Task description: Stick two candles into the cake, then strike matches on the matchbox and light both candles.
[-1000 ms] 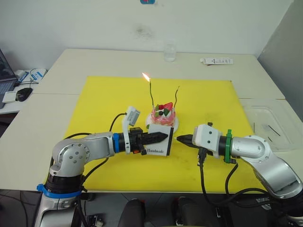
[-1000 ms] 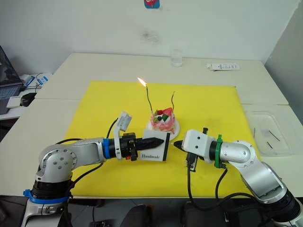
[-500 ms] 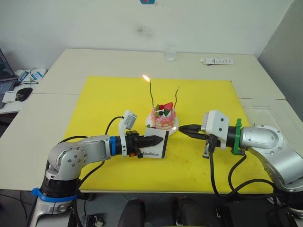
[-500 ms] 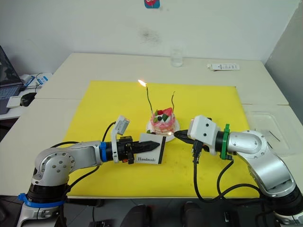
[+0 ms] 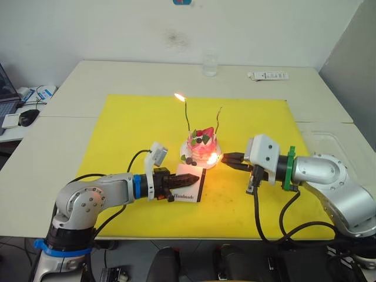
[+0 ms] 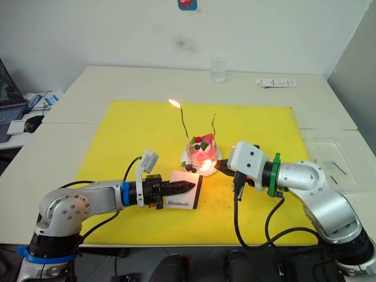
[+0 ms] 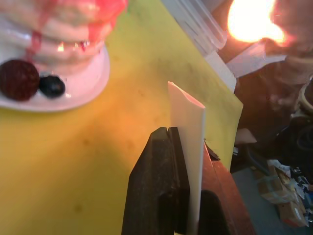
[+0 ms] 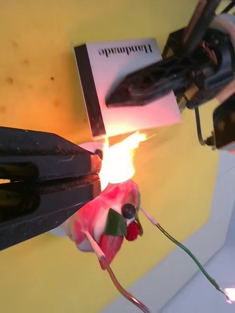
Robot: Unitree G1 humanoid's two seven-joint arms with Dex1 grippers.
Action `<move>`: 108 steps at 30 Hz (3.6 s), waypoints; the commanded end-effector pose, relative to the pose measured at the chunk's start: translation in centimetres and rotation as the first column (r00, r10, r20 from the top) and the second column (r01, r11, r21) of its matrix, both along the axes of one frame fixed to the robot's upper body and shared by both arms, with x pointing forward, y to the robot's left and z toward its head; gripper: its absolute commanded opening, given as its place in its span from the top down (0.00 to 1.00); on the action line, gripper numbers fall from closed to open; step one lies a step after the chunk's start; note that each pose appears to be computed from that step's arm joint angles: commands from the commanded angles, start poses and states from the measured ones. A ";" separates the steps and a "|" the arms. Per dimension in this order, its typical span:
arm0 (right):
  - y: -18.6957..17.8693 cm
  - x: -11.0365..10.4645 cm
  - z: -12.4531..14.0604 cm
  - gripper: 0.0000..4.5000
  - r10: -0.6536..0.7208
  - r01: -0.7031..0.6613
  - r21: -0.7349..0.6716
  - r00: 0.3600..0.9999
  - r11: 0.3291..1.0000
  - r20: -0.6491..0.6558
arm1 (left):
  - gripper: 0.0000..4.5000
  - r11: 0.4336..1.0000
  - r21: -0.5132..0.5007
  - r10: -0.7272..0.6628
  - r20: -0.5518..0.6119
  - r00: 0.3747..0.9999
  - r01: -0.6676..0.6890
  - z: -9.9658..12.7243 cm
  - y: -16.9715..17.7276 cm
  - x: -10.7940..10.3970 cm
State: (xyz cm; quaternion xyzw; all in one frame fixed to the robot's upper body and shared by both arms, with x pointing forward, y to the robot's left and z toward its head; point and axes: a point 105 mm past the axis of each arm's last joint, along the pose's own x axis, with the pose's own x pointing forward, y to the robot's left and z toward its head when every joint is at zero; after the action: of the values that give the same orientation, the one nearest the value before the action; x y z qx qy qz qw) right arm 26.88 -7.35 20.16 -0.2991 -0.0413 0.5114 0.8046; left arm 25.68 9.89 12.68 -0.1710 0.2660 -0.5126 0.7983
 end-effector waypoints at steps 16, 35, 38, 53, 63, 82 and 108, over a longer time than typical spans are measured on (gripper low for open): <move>-1.1 4.2 6.3 1.00 -0.125 0.120 0.034 0.963 0.992 0.238 | 1.00 0.999 -0.022 -0.032 0.042 0.999 0.033 1.0 -0.6 -0.6; -1.4 5.3 6.3 1.00 -0.156 0.149 0.049 0.949 0.988 0.273 | 1.00 0.999 -0.025 -0.041 0.046 0.998 0.042 1.1 -0.8 -0.6; -1.4 5.2 6.4 1.00 -0.155 0.147 0.049 0.949 0.988 0.274 | 1.00 0.999 -0.025 -0.043 0.047 0.998 0.044 1.2 -0.9 -0.6; -1.4 5.2 6.3 1.00 -0.154 0.147 0.046 0.950 0.988 0.272 | 1.00 0.998 -0.031 -0.047 0.047 0.998 0.049 1.3 -1.0 -0.5; -1.3 5.3 6.2 1.00 -0.157 0.148 0.051 0.950 0.988 0.268 | 1.00 0.998 -0.036 -0.051 0.044 0.998 0.053 1.3 -1.0 -0.6; -1.6 5.2 6.6 1.00 -0.166 0.157 0.055 0.946 0.986 0.279 | 1.00 0.998 -0.038 -0.055 0.043 0.998 0.056 1.3 -1.1 -0.6; -1.8 5.1 6.2 1.00 -0.168 0.162 0.044 0.948 0.986 0.272 | 1.00 0.997 -0.039 -0.057 0.043 0.997 0.059 1.3 -1.1 -0.6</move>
State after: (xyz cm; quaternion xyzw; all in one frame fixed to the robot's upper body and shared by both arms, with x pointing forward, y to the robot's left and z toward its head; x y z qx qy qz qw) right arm 32.50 -8.63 24.93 -0.3514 -0.1075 0.4102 0.8347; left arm 25.47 9.27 13.18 -0.1705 0.2567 -0.5259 0.7928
